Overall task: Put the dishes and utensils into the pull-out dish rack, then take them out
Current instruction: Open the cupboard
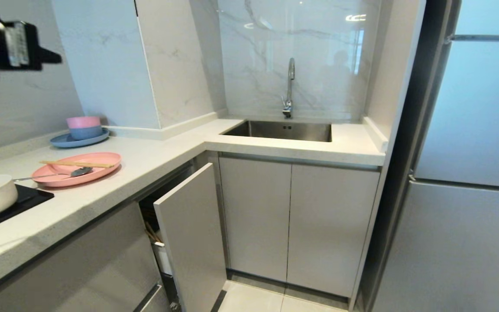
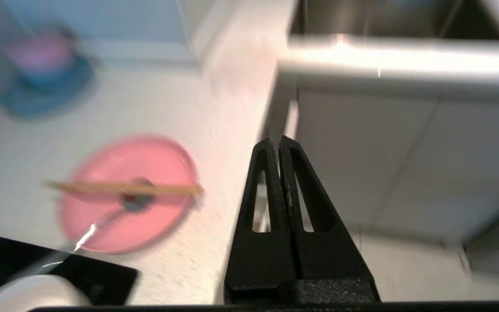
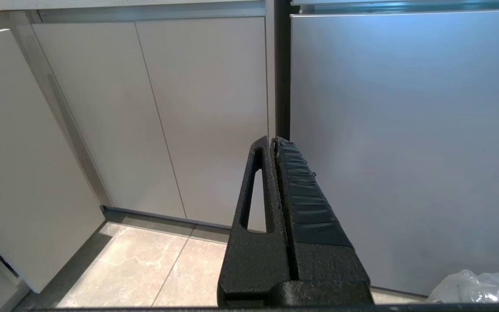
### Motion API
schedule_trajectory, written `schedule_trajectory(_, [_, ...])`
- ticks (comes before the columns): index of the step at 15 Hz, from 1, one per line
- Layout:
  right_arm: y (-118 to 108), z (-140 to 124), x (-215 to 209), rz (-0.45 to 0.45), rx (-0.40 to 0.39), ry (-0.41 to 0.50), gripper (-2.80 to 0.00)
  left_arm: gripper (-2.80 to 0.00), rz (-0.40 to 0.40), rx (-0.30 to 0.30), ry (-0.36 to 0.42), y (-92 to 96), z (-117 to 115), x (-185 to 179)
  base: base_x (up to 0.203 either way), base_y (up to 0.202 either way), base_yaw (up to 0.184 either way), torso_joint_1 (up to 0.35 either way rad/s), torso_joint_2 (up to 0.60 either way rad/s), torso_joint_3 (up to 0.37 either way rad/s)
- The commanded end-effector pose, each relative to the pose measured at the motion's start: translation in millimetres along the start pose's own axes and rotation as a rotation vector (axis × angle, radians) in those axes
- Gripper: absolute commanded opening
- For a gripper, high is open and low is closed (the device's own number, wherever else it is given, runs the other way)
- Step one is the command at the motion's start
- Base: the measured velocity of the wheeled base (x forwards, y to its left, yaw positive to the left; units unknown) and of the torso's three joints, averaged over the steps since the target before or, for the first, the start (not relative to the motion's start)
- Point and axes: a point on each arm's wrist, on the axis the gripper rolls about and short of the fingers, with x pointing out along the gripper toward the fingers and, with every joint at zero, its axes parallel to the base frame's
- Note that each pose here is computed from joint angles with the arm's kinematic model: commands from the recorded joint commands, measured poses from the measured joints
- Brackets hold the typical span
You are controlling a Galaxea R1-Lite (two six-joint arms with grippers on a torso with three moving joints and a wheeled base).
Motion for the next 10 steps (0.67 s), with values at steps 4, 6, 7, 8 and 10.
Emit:
schedule_trajectory(4, [0.0,-0.4,0.1,0.000,0.001,0.001,-2.80,-2.80,-0.089,0.004,0.338,-9.5,-51.2,121.1,0.000,0.000,0.000,0.000,0.00,0.000])
schedule_trajectory(6, [0.0,-0.4,0.1,0.000,0.001,0.001,-2.80,-2.80,-0.108,0.007,0.401,-14.9,-64.8,141.1,0.000,0.000,0.000,0.000,0.00,0.000])
schedule_trajectory(7, [0.0,-0.4,0.1,0.000,0.001,0.001,-2.80,-2.80,-0.118,0.010,0.426,-18.6,-70.8,149.6,0.000,0.000,0.000,0.000,0.00,0.000])
schedule_trajectory(8, [0.0,-0.4,0.1,0.000,0.001,0.001,-2.80,-2.80,-0.128,0.014,0.450,-22.5,-76.8,158.2,0.000,0.000,0.000,0.000,0.00,0.000])
schedule_trajectory(10, [0.0,-0.4,0.1,0.000,0.001,0.001,-2.80,-2.80,-0.142,0.023,0.500,-30.3,-90.8,176.5,0.000,0.000,0.000,0.000,0.00,0.000])
